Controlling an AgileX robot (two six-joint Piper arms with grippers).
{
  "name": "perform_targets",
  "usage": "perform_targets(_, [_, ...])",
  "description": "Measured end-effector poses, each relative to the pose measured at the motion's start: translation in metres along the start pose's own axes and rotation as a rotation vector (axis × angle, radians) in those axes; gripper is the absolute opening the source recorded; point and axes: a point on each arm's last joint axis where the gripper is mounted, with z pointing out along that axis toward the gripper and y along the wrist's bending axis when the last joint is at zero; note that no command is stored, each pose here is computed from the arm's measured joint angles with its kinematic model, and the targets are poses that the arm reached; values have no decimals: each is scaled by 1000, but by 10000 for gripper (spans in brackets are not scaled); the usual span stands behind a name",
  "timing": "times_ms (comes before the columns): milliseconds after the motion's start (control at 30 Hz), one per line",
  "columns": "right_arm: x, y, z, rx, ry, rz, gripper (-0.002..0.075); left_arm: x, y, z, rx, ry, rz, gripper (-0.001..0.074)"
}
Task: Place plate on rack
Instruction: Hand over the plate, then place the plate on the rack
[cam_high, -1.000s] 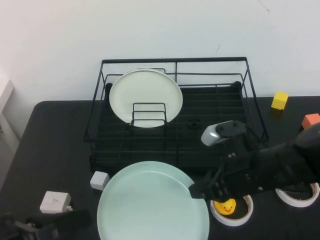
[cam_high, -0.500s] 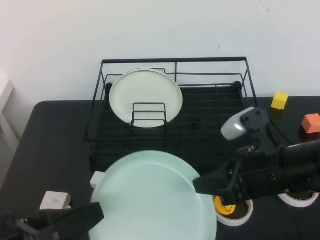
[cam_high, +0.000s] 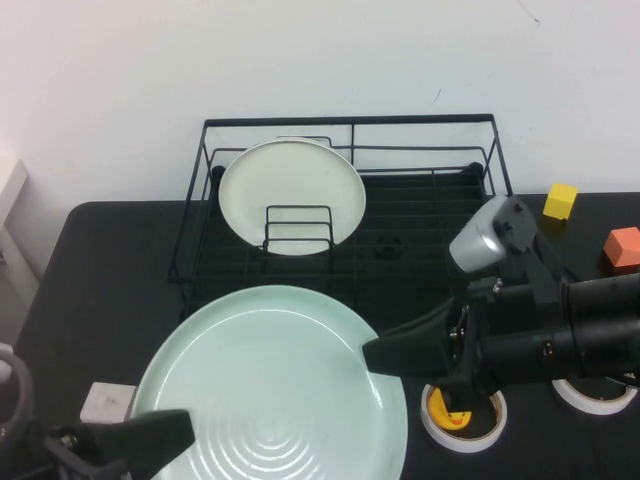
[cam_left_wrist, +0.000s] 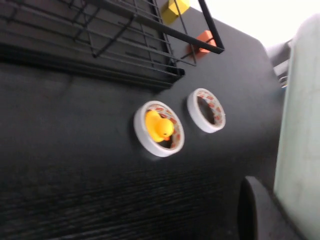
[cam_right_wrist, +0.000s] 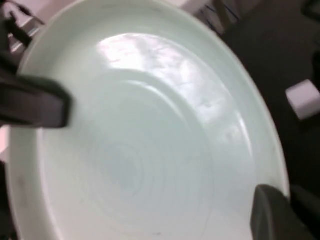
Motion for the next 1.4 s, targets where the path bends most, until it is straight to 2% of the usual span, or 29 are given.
perform_targets(100, [-2,2,-1,-32,-20,-56,40,0,1,0,-12,2,59,87])
perform_targets(200, [-4,5,-2,-72,-47,-81,115,0,2,0,-15,-1,123,87])
perform_targets(267, [-6,7,-2,-87,-66,-79,206,-1,1,0,-13,-7,175,87])
perform_targets(367, [-8,9,-2,-113,-103,-79,394,-2,0,0,-4,-20,266,87])
perform_targets(433, [-10,13,-3,-153,-124,-111,492,-2,0,0,3,-18,353,85])
perform_targets(533, [-18,20,-6,-199,-159,-164,549,-2,-1,0,9,-14,461,85])
perform_targets(667, [-36,34,-17,-232,-205,-248,566,-8,-6,-1,15,-36,584,85])
perform_targets(733, [-47,42,-25,-231,-214,-311,556,-14,-12,-3,25,-65,675,85])
perform_targets(800, [-57,53,-36,-227,-225,-367,511,-23,-18,-6,19,-115,773,85])
perform_targets(867, [-65,64,-49,-218,-233,-424,428,-35,-25,-10,-14,-193,886,85])
perform_targets(1000, [-74,91,-83,-183,-236,-589,153,-63,-39,-21,-121,-364,1056,85])
perform_targets(1067, [-71,104,-97,-164,-220,-670,71,-79,-45,-26,-175,-440,1108,85])
perform_targets(1133, [-66,117,-112,-133,-188,-742,31,-92,-51,-28,-210,-488,1150,85])
perform_targets(1233, [-53,130,-131,-56,-89,-807,12,-108,-54,-21,-218,-494,1216,85])
perform_targets(1400, [-18,132,-157,149,122,-765,6,-131,-52,3,-148,-441,1233,85])
